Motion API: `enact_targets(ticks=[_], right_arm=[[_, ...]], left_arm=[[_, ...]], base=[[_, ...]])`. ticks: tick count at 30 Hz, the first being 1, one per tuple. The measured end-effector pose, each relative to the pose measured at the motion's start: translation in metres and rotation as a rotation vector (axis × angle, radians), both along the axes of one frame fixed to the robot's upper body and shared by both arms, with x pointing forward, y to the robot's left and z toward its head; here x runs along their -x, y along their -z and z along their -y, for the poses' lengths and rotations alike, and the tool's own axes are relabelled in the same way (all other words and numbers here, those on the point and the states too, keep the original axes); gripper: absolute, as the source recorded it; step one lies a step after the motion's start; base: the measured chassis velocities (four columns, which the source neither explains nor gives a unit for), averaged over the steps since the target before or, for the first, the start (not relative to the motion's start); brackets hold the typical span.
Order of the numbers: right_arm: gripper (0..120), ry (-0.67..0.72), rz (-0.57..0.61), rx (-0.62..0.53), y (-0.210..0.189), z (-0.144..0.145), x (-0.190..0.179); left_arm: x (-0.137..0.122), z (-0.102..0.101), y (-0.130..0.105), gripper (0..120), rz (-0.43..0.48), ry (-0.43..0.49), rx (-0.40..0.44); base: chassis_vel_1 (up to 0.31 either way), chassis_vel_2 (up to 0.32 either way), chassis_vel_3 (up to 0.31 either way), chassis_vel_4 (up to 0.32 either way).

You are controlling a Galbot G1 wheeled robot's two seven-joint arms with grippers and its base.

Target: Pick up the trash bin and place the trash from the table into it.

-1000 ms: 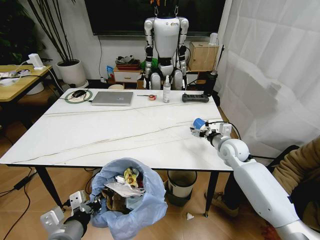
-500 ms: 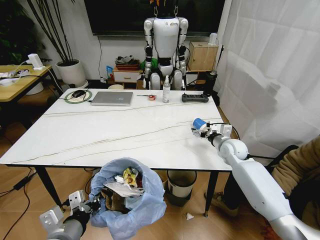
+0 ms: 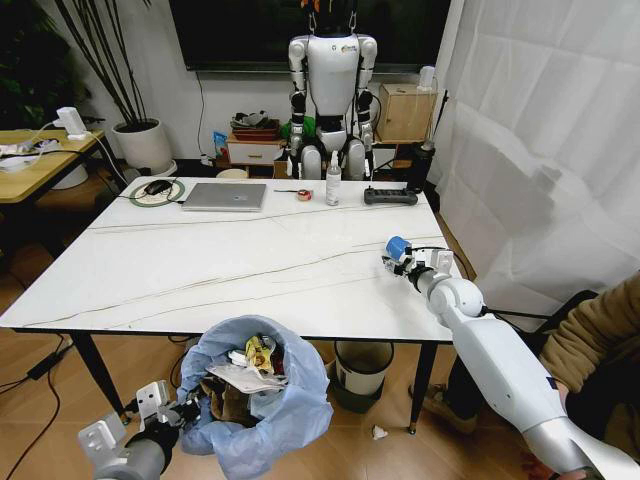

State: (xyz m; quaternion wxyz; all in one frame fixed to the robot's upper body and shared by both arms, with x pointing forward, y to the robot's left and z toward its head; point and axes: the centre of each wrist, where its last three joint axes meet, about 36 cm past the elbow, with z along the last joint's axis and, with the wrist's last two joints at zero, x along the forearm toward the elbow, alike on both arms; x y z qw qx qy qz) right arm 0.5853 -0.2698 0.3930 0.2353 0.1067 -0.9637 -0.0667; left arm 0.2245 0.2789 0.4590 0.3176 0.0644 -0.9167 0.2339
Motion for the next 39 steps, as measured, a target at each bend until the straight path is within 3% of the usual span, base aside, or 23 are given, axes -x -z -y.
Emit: enact_targets(ticks=[11,20,27,31,33,39], right_arm=[[0,-0.010,0.007,0.003,0.000,-0.006,-0.003],[0,-0.017,0.028,-0.005,-0.003,-0.007,-0.003],[0,-0.134,0.191,-0.130,-0.045,0.005,0.025],[0,-0.329,0.302,-0.239,-0.089,-0.022,0.064],[0,-0.461,0.327,-0.305,-0.109,-0.049,0.094],[0,-0.701,0.318,-0.393,-0.122,-0.103,0.149]], left_arm=[[-0.001,0.000,0.000,0,0.001,0.001,0.001],[-0.001,0.000,0.001,0,0.000,0.002,0.003],[-0.002,0.001,0.001,0,-0.001,0.007,0.006],[-0.002,0.001,0.001,0,-0.001,0.010,0.006],[-0.002,0.000,0.001,0,-0.003,0.012,0.002],[-0.002,-0.001,0.001,0,-0.002,0.010,-0.005]], base=[[0.000,0.000,0.000,0.000],[0.000,0.000,0.000,0.000],[0.000,0.000,0.000,0.000],[0.000,0.000,0.000,0.000],[0.000,0.000,0.000,0.000],[0.000,0.000,0.000,0.000]])
